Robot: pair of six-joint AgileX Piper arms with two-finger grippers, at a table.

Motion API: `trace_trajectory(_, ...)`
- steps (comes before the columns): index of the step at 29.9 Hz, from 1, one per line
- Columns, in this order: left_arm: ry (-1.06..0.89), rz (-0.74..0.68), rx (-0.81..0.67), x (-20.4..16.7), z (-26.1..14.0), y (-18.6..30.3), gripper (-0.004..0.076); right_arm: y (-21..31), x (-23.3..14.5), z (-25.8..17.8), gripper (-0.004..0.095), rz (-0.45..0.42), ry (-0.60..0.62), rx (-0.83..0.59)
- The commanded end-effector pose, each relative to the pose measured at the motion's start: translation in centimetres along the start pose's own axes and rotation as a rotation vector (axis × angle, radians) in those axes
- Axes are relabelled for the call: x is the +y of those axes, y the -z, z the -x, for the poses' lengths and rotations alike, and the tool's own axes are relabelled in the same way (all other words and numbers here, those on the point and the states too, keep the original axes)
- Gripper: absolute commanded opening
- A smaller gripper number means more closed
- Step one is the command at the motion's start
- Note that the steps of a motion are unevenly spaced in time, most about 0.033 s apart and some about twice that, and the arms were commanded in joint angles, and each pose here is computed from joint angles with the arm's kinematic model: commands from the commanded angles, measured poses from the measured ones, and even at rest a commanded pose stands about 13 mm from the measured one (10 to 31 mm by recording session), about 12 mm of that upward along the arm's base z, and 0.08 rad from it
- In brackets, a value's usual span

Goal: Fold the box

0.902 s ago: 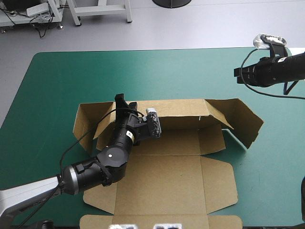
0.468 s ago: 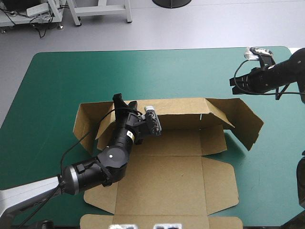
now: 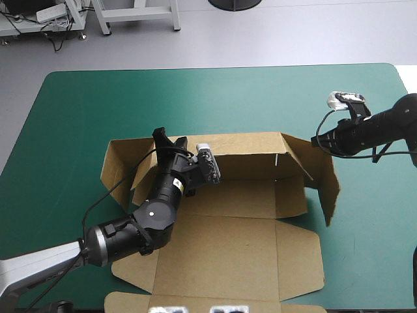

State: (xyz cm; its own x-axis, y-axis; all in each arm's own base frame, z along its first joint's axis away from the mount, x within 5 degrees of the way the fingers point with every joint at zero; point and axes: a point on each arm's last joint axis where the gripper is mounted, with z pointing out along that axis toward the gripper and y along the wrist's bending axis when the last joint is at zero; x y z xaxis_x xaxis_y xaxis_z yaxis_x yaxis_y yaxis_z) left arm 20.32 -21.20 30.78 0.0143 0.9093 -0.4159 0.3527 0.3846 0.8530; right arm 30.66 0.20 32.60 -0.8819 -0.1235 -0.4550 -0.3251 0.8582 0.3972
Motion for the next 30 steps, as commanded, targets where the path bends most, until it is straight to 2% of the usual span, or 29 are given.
trace_trajectory(1, 0.043, 0.062, -0.041, 1.7, 0.6, 0.9, -0.0010, 2.2, 2.9, -1.3, -0.0020, 0.082, 0.061, -0.054)
trace_trajectory(5, 0.043, 0.062, -0.041, 1.7, 0.6, 0.9, -0.0010, 2.6, 4.0, -3.5, -0.0020, 0.092, 0.099, -0.077)
trace_trajectory(11, 0.039, 0.059, -0.045, 1.7, 0.7, 0.9, -0.0010, 3.0, 5.2, -6.5, -0.0020, 0.043, 0.178, -0.193)
trace_trajectory(15, 0.006, 0.041, -0.068, 1.5, 0.9, 0.9, -0.0010, 2.1, 5.3, -7.9, -0.0019, 0.037, 0.238, -0.291)
trace_trajectory(19, 0.002, 0.035, -0.076, 1.5, 0.9, 0.9, -0.0010, 1.2, 4.8, -8.3, -0.0001, 0.031, 0.259, -0.319)
trace_trajectory(21, 0.002, 0.035, -0.076, 1.5, 0.9, 0.9, -0.0010, 1.2, 4.7, -8.3, 0.0055, 0.015, 0.284, -0.321)
trace_trajectory(24, -0.019, 0.036, -0.075, 1.5, 0.9, 0.9, -0.0010, 1.1, 4.5, -8.4, 0.0221, -0.010, 0.324, -0.303)
trace_trajectory(27, -0.021, 0.036, -0.075, 1.5, 0.9, 0.9, -0.0010, 1.0, 4.7, -8.8, 0.0381, 0.017, 0.347, -0.259)
trace_trajectory(30, -0.024, 0.036, -0.075, 1.5, 0.9, 0.9, -0.0010, 0.9, 5.0, -9.4, 0.0432, 0.056, 0.406, -0.208)
